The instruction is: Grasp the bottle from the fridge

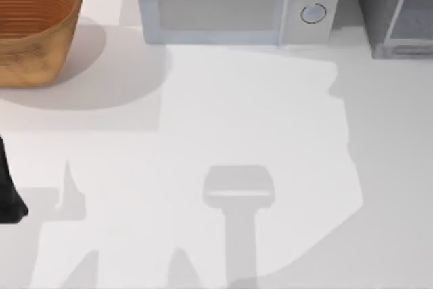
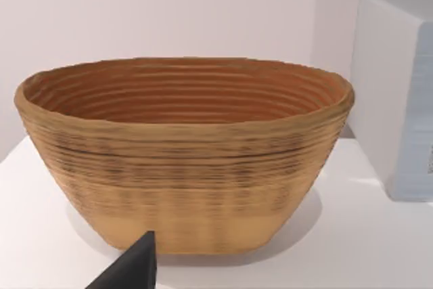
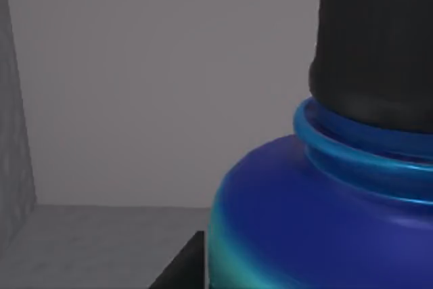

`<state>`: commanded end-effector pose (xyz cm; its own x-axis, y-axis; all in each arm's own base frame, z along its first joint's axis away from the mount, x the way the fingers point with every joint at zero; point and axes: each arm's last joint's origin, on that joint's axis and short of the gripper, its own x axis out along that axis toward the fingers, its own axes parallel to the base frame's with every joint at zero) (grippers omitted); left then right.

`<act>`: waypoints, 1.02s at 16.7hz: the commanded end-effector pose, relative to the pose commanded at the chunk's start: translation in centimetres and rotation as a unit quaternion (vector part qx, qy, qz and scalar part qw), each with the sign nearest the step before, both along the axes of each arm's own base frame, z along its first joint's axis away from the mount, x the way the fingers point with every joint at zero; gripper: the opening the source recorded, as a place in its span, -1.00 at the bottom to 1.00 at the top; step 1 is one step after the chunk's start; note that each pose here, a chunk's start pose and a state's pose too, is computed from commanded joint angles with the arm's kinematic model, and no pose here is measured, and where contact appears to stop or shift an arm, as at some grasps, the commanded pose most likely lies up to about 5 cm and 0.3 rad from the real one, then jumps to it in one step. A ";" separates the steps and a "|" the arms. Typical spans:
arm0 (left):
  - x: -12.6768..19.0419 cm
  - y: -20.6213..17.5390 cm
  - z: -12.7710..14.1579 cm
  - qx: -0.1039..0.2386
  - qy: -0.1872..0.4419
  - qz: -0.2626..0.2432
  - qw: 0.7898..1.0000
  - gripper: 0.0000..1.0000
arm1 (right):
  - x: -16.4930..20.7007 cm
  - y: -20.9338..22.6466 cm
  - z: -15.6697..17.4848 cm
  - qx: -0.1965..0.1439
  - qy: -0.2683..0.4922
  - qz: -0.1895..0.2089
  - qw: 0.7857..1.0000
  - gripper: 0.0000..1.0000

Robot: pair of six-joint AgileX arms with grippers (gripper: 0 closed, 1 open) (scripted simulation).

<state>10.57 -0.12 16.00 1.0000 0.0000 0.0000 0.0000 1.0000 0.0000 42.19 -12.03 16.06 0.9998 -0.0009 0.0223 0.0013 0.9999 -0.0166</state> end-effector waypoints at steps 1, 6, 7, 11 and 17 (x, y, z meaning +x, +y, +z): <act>0.0 0.0 0.0 0.000 0.000 0.000 1.000 1.00 | -1.0 0.0 0.0 0.000 0.000 0.000 1.000 -1.00; 0.0 0.0 0.0 0.000 0.000 0.000 1.000 1.00 | -6.9 0.0 -0.9 0.005 0.015 -0.004 1.000 -1.00; 0.0 0.0 0.0 0.000 0.000 0.000 1.000 1.00 | -7.7 0.0 -0.9 0.005 0.014 -0.004 1.000 -1.00; 0.0 0.0 0.0 0.000 0.000 0.000 1.000 1.00 | -8.4 0.0 -0.9 0.004 0.011 -0.005 1.000 -1.00; 0.0 0.0 0.0 0.000 0.000 0.000 1.000 1.00 | -8.7 0.7 -0.2 0.006 0.015 -0.001 1.000 -1.00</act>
<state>10.57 -0.12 16.00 1.0000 0.0000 0.0000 0.0000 1.0000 0.0000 33.48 -11.30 15.81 1.0000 -0.0031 -0.0079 0.0030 1.0000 -0.0050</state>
